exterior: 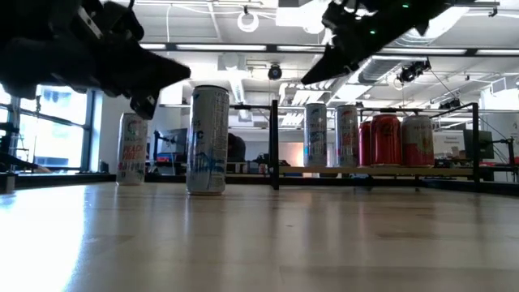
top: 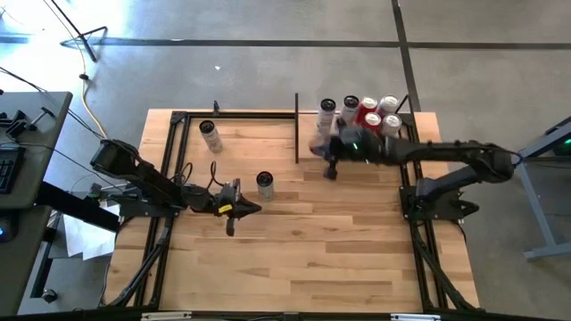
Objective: Place canned beverage on shelf
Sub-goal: Put the peach vibe soda can on the shelf aligned with the other peach vibe soda can
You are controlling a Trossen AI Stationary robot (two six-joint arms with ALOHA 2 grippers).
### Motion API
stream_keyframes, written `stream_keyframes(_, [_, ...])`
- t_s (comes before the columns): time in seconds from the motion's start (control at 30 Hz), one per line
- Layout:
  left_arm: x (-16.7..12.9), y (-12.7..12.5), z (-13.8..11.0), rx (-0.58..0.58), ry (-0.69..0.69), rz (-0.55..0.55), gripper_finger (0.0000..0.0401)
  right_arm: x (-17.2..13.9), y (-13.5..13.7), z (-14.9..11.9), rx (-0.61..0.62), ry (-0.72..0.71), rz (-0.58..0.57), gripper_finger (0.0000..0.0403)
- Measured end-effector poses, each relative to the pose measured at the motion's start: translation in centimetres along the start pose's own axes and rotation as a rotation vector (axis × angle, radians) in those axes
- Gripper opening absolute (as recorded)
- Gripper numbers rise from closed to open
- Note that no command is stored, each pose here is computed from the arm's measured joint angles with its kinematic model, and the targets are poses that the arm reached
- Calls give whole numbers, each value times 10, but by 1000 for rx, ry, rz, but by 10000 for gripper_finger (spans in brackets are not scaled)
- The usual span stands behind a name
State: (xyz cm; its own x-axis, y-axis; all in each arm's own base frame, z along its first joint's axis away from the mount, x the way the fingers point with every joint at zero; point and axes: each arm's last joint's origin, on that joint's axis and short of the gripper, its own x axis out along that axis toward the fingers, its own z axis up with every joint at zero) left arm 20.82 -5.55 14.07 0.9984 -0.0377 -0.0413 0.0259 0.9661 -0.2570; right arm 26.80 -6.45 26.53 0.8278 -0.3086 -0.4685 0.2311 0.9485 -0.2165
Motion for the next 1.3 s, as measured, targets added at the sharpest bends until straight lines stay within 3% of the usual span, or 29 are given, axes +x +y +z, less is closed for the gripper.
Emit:
stream_keyframes(0.13, [-6,-3,9,5,20,-20,0,-9,30,-26,26,-102,7,0])
stream_keyframes(0.33, [-18,3,30,19,67,81,0,-16,60,-54,66,-141,49,0])
stream_keyframes(0.43, [-20,4,61,46,98,115,0,-17,68,-59,67,-145,52,0])
stream_keyframes(0.63, [-40,9,144,106,352,303,0,-20,76,-61,41,-147,72,0])
stream_keyframes(0.77, [-59,14,199,56,467,460,0,-21,79,-61,15,-149,85,0])
stream_keyframes(0.9, [-69,26,234,12,630,627,0,-22,82,-60,-18,-154,93,0])
stream_keyframes(1.03, [-66,44,253,-28,838,739,8,-23,84,-60,-21,-163,102,0])
stream_keyframes(1.3, [-33,96,261,-147,1133,760,85,-27,93,-60,-4,-168,159,0])
